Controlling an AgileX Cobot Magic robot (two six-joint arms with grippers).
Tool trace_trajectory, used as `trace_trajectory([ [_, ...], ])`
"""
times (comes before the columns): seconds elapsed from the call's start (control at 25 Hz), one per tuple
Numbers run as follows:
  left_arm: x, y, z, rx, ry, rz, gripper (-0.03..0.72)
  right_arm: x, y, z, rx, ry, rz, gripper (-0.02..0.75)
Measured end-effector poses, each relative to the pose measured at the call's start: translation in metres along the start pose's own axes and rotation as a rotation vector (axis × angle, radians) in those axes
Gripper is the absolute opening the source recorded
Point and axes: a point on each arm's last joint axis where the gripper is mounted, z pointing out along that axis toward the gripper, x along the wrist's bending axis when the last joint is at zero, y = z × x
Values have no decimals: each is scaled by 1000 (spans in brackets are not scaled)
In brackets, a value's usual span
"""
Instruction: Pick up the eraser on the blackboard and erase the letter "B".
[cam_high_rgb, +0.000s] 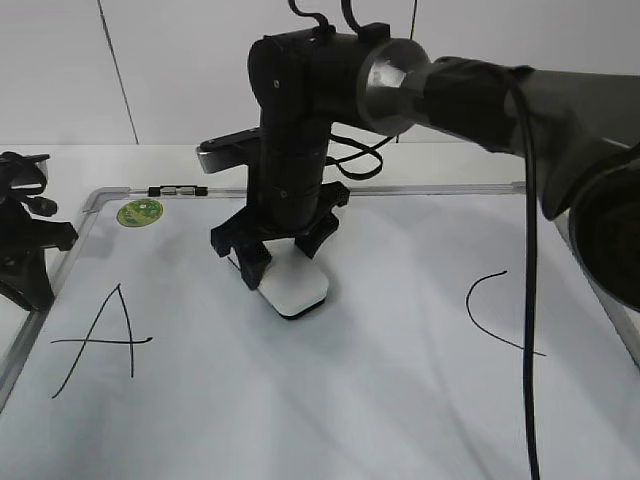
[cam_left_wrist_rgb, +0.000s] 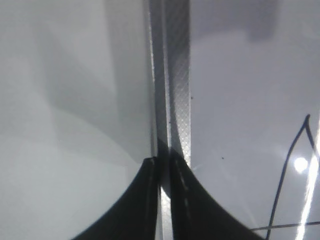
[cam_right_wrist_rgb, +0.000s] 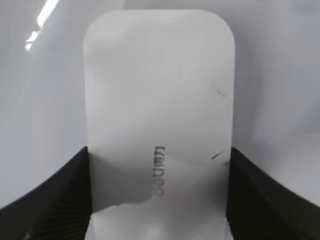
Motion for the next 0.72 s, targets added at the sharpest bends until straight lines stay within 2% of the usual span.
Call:
trace_trajectory([
  [0.08, 0, 0, 0, 0, 0, 0, 31, -6, 0, 0, 0, -42, -10, 559],
  [0.16, 0, 0, 0, 0, 0, 0, 31, -24, 0, 0, 1, -94, 12, 558],
  [0.4, 0, 0, 0, 0, -1, -1, 31, -82, -3, -6, -6, -136, 146, 558],
  [0.52, 0, 0, 0, 0, -1, -1, 31, -93, -5, -9, -9, -151, 164, 558],
  [0.72, 0, 0, 0, 0, -1, -1, 31, -87, -5, -40, -67, -131, 171, 558],
])
